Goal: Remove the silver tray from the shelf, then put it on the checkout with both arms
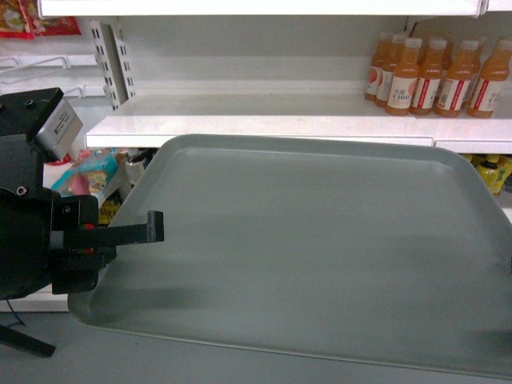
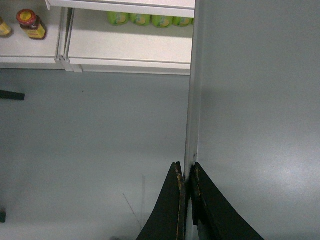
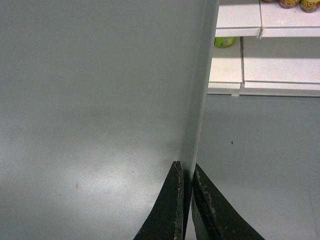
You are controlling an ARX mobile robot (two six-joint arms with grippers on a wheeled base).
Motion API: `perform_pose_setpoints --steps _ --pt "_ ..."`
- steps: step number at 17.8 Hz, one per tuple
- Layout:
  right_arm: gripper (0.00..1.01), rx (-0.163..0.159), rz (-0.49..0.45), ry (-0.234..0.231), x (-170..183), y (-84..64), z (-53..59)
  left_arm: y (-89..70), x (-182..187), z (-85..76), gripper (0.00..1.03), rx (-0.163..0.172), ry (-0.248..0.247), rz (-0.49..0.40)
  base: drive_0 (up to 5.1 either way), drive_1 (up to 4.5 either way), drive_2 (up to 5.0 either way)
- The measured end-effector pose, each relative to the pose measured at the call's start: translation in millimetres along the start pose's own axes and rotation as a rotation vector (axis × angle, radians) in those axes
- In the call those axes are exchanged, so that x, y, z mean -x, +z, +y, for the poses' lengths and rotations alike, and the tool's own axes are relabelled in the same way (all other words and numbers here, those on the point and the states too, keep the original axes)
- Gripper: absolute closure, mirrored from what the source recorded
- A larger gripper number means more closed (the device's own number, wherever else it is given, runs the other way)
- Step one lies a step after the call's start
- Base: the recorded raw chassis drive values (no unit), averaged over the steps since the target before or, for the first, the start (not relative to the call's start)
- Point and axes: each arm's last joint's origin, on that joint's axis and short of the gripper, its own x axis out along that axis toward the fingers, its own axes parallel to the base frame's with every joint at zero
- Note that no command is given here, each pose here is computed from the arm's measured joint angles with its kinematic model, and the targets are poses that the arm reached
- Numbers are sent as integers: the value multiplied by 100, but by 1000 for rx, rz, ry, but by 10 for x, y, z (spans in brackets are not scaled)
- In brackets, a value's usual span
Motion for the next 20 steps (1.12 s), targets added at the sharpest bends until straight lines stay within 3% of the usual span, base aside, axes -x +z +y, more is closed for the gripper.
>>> perform_pose_setpoints --steps 20 --pt "98 -3 4 0 0 -8 -1 1 0 2 100 3 0 -1 9 -415 433"
